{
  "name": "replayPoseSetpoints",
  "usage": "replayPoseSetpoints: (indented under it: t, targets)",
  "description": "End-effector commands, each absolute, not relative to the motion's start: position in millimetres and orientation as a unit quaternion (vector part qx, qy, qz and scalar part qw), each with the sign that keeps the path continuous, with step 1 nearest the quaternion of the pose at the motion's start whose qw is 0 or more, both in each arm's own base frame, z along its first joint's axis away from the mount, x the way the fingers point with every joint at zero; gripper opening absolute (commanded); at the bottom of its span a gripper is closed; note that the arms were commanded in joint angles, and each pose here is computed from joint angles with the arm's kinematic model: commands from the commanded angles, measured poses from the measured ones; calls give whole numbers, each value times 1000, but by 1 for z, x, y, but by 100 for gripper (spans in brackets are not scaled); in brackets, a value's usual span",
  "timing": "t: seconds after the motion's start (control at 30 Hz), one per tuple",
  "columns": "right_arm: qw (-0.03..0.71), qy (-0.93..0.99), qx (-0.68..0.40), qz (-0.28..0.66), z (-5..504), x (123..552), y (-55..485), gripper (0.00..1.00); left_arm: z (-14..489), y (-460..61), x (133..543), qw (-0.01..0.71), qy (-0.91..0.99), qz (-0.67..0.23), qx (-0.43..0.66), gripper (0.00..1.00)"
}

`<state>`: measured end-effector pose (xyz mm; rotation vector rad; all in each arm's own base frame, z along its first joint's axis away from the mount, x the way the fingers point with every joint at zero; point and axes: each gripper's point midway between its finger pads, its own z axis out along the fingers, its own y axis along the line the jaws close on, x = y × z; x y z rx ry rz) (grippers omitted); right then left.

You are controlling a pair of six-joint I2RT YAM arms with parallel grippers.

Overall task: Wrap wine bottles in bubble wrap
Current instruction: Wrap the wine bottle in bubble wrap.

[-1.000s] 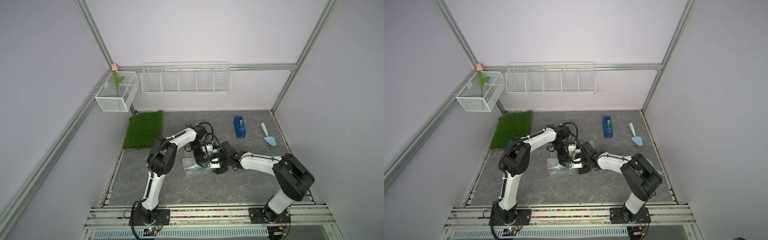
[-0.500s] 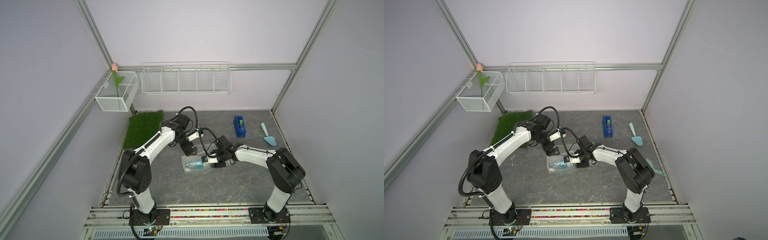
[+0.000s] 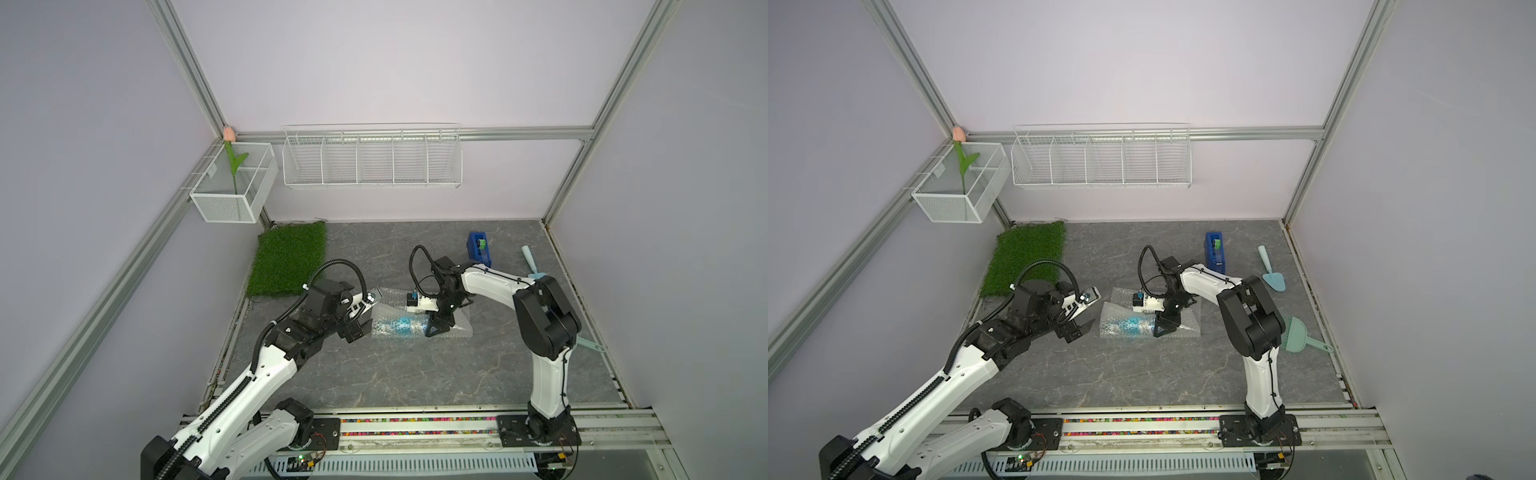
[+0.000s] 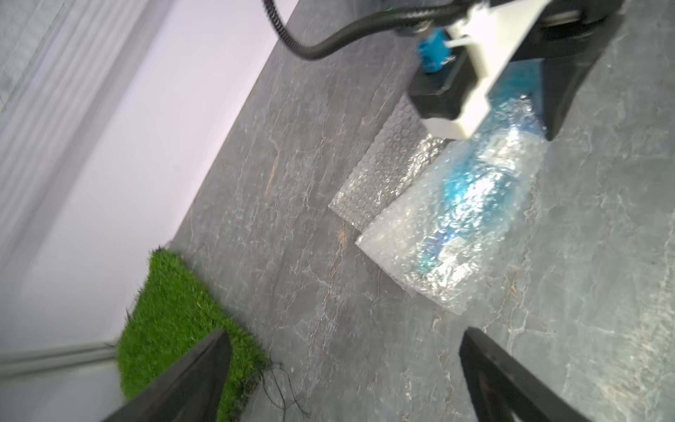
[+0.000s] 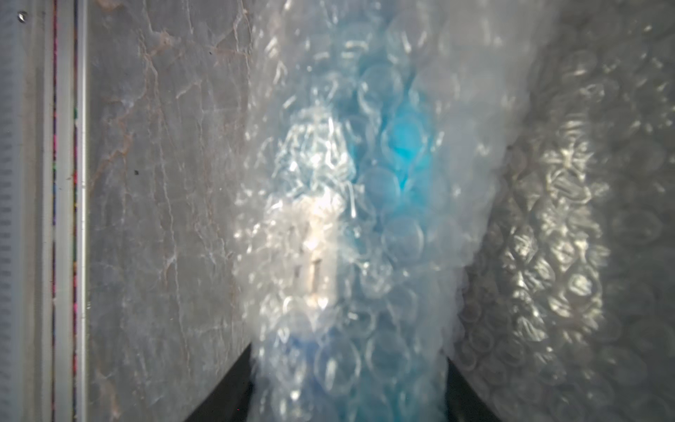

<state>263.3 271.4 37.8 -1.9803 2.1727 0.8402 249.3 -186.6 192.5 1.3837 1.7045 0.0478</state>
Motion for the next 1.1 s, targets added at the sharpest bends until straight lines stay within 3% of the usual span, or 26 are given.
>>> replayPoseSetpoints:
  t: [0.0,0.23,0.57,0.67,0.7,0.8,0.9,1.07]
  targets:
    - [-43,727,-606,319,43,235,263,37,193,-219,250,492,597,92,627,99]
    - [-49,731,-594,331,46,242,268,43,134,-304,251,475,504,83,717,99]
    - [-57,740,-580,337,41,249,265,49,82,-356,258,475,458,59,749,91]
    - [-49,743,-578,333,42,253,265,50,70,-360,263,458,471,59,751,80]
    - [-42,749,-573,330,43,257,265,57,64,-358,264,446,477,64,754,75]
    - [7,767,-557,318,51,273,263,87,48,-351,263,404,499,64,764,61]
    - [92,781,-539,302,72,298,260,88,36,-344,255,375,510,49,773,52]
    - [208,812,-485,250,116,337,231,88,20,-331,244,329,536,35,776,49]
